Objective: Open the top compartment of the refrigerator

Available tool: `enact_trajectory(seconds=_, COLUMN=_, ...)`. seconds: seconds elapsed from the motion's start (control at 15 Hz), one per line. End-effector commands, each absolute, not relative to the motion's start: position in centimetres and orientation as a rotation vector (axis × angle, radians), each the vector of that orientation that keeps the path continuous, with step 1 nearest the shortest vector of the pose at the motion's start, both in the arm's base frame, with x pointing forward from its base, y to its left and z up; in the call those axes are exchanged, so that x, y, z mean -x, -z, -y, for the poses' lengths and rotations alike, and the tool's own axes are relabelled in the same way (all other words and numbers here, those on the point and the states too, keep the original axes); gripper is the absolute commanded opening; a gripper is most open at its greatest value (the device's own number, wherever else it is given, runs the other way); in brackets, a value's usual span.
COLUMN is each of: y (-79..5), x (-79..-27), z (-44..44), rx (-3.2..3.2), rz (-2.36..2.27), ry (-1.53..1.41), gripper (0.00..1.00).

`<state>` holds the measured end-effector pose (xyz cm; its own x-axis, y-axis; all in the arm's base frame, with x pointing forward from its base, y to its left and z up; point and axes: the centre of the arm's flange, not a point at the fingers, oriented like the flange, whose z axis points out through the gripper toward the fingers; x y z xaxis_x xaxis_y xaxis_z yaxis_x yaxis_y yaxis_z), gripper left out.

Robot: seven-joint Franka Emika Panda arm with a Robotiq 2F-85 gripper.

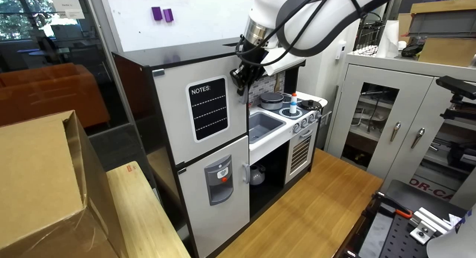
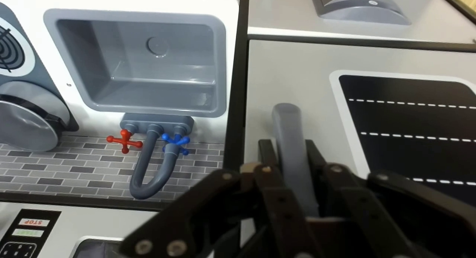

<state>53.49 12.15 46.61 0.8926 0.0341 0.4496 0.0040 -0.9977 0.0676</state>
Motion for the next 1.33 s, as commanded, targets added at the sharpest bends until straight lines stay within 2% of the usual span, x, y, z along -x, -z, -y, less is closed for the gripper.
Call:
enact_trajectory(seconds=0.0, y=-46.8, x=-50.5, z=-11.5, rx=-2.978, rz=-0.059, ry=-0.751, gripper=0.09)
enact_trajectory(seconds=0.4, y=-46.6, x=-47.5, z=-11.9, rx=-2.972, rz=-0.059, ry=-0.776, gripper=0.10)
enact_trajectory(seconds=1.27, y=-47.4, x=-44.5, z=-13.2, rx=-2.982, rz=-0.071, ry=-0.811, gripper=0.12)
